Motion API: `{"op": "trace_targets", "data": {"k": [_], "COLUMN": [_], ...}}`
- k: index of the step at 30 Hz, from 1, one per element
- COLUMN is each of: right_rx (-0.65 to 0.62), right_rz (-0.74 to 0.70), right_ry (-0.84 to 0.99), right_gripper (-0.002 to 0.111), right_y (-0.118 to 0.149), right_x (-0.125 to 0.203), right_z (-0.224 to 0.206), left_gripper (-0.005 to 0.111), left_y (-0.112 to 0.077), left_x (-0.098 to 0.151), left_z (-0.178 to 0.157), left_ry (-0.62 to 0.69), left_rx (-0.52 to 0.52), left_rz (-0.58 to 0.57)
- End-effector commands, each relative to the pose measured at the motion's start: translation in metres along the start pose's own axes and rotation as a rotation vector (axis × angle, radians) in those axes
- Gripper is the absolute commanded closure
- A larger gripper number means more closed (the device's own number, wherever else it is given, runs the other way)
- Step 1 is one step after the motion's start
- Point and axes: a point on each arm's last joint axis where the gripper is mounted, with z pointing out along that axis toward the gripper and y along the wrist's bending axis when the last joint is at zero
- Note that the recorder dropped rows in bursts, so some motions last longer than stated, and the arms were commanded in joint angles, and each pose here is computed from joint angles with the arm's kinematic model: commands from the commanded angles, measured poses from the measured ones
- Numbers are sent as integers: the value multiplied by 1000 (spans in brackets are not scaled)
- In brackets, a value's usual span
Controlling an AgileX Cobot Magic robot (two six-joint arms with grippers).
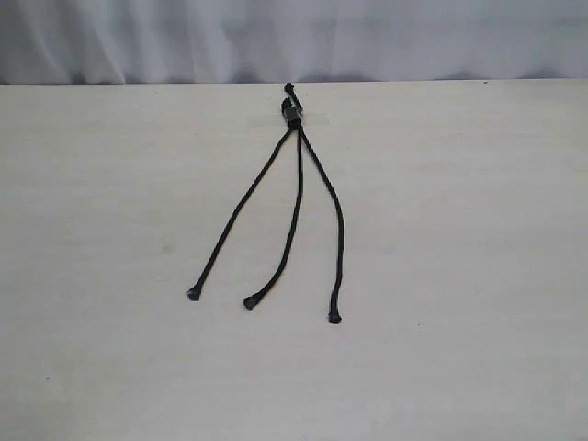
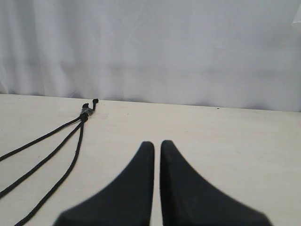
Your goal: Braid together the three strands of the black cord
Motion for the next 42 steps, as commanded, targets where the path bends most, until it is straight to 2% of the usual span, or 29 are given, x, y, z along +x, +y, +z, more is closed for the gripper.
{"op": "trace_targets", "data": {"k": [1,27,29,30,31,33,34,35,36,38,39,40,41,42], "right_rx": [4,4,4,7,10,22,45,53,65,11,6,-7,-10,-8], "right_rz": [-6,-6,-6,-6,-6,-4,6,28,88,340,322,241,217,174], "right_ry": [-2,-2,-2,-16,-32,-95,-216,-277,-420,-699,-758,-800,-755,-584], "right_gripper": [104,104,104,104,104,104,104,104,104,104,104,104,104,104], "right_y": [0,0,0,0,-1,-2,-4,-5,-7,-11,-11,-8,-6,-4], "right_x": [1,1,1,-1,-2,-8,-19,-24,-36,-56,-60,-73,-79,-95], "right_z": [0,0,0,0,0,-1,-2,-4,-8,-21,-25,-30,-30,-22], "left_gripper": [107,107,107,107,107,107,107,107,107,107,107,107,107,107], "left_y": [0,0,0,0,1,5,10,12,15,15,14,12,11,9], "left_x": [0,-1,-6,-13,-16,-27,-40,-47,-54,-70,-77,-89,-94,-103], "left_z": [0,0,0,-1,-1,-4,-11,-14,-20,-32,-35,-38,-38,-30], "left_ry": [-14,-17,-70,-148,-182,-317,-492,-577,-680,-852,-875,-839,-806,-675], "left_rx": [0,0,-1,11,17,14,8,10,15,39,50,64,68,65], "left_rz": [-8,-8,-25,-183,-289,-426,-504,-532,-552,-489,-468,-432,-414,-359]}}
